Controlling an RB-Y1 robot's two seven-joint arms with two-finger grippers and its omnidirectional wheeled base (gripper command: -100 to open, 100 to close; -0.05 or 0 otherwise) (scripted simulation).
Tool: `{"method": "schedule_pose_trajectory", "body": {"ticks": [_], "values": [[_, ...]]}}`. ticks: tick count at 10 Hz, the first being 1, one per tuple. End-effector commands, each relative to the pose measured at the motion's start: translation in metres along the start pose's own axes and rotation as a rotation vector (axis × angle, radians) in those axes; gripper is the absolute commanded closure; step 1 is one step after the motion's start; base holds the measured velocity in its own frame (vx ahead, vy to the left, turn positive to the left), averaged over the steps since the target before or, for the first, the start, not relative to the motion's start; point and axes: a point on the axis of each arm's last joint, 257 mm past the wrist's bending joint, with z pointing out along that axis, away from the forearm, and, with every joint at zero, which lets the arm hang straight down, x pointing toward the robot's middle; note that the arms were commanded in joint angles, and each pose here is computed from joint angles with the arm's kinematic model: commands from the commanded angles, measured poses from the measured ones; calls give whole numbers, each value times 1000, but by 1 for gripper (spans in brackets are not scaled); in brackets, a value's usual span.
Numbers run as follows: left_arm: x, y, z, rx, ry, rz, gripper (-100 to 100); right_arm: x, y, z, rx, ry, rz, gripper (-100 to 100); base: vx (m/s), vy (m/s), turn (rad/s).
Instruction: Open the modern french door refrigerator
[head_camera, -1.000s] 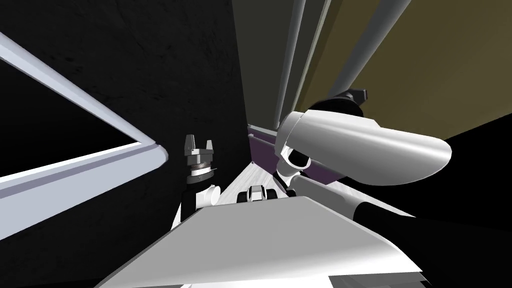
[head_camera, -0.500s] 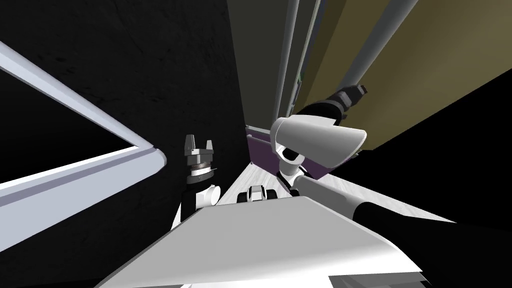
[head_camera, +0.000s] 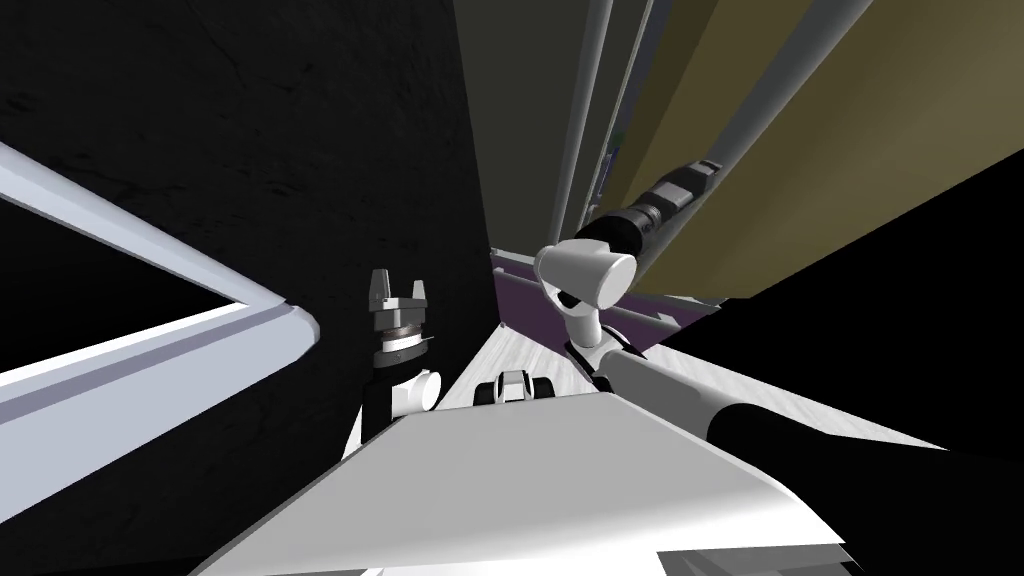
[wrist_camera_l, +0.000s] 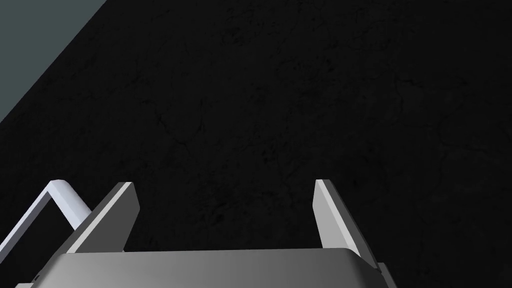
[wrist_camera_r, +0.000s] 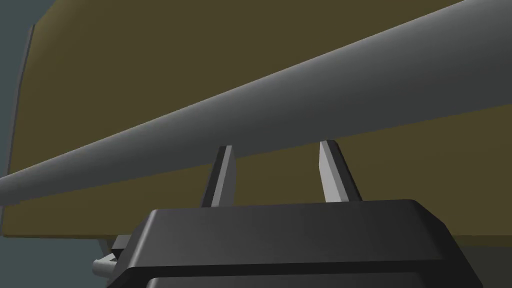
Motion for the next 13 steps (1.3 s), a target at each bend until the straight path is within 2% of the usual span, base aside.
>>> {"method": "schedule_pose_trajectory", "body": {"ticks": [1, 2, 4, 5, 6, 8, 10, 11, 13], "values": [[0, 0, 0, 0, 0, 0, 0, 5, -17, 9, 143, 74, -181, 100, 42, 24, -6], [0, 0, 0, 0, 0, 0, 0, 5, -19, 13, 176, 96, -243, 100, 10, -22, 33], [0, 0, 0, 0, 0, 0, 0, 4, -24, 19, 223, 112, -281, 100, -12, -28, -4], [0, 0, 0, 0, 0, 0, 0, -4, -23, 14, 319, 113, -432, 100, 42, 171, -340], [0, 0, 0, 0, 0, 0, 0, -5, -30, 15, 374, 142, -490, 100, 67, 208, -376], [0, 0, 0, 0, 0, 0, 0, -3, -41, 18, 467, 227, -622, 100, 17, 58, -16], [0, 0, 0, 0, 0, 0, 0, -6, -42, 26, 523, 262, -696, 100, -5, -20, 19], [0, 0, 0, 0, 0, 0, 0, -19, -35, 17, 621, 259, -837, 100, 31, 133, -366], [0, 0, 0, 0, 0, 0, 0, -22, -43, 17, 726, 345, -958, 100, 32, 161, -202]]}}
